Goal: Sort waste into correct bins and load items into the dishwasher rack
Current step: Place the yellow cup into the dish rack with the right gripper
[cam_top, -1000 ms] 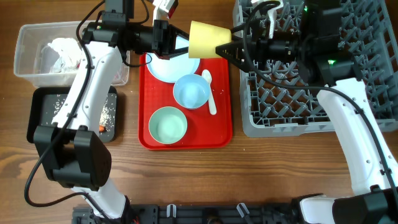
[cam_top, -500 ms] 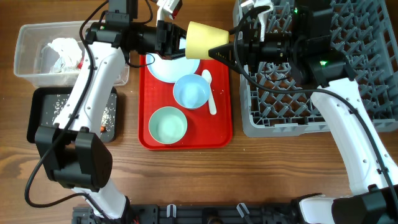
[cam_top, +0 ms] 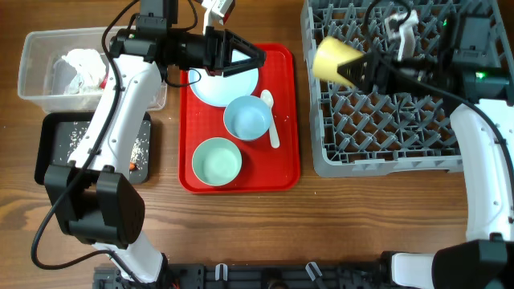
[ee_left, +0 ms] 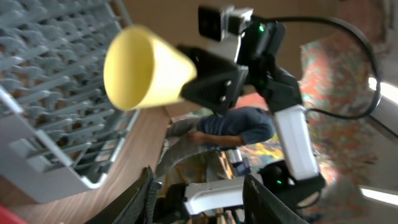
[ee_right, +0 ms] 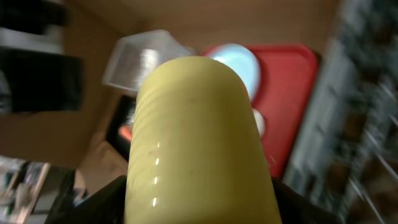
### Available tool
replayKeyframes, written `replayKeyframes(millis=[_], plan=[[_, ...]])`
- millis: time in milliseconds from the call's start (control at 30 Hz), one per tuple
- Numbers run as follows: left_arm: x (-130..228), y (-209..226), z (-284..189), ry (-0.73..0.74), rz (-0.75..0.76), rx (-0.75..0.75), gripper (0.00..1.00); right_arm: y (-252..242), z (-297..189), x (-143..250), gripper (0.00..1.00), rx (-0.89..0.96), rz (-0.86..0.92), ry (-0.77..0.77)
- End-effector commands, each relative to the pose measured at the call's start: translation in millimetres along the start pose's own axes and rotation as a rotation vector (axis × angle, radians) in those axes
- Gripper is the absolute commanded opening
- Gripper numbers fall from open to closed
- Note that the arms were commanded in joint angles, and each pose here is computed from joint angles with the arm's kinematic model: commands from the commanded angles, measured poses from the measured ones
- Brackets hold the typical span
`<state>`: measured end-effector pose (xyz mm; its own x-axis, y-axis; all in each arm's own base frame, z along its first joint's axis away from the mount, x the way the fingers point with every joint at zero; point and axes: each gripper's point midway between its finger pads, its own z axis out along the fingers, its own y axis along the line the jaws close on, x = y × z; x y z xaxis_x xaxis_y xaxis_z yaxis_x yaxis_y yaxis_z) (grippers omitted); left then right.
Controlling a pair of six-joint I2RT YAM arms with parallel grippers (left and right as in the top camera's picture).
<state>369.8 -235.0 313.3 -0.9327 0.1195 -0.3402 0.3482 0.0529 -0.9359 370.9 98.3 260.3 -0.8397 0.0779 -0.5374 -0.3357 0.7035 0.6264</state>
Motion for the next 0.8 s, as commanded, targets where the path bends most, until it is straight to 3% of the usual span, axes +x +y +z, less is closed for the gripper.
replayKeyframes(millis=[0,100,300,467,633,733,767], plan=[[-8,11,-3,-0.056,0.029,-0.163,0.47,-40,-39,19,0.52,0.407,0.077,0.004],[-13,39,-10,-0.102,0.003,-0.323,0.49,-51,-57,51,0.55,0.540,0.194,0.079],[-14,65,-9,-0.124,0.000,-0.501,0.56,-74,-78,89,0.55,0.828,0.295,0.202],[-7,93,-10,-0.123,-0.021,-0.705,0.59,-79,-56,99,0.55,0.868,0.283,0.298],[5,129,-37,-0.133,-0.043,-1.048,0.58,-101,-35,117,0.55,0.896,0.321,0.447],[7,133,-42,-0.133,-0.038,-1.109,0.58,-111,-26,128,0.56,0.905,0.346,0.523],[7,133,-42,-0.133,-0.038,-1.108,0.58,-114,-23,129,0.61,0.904,0.343,0.540]])
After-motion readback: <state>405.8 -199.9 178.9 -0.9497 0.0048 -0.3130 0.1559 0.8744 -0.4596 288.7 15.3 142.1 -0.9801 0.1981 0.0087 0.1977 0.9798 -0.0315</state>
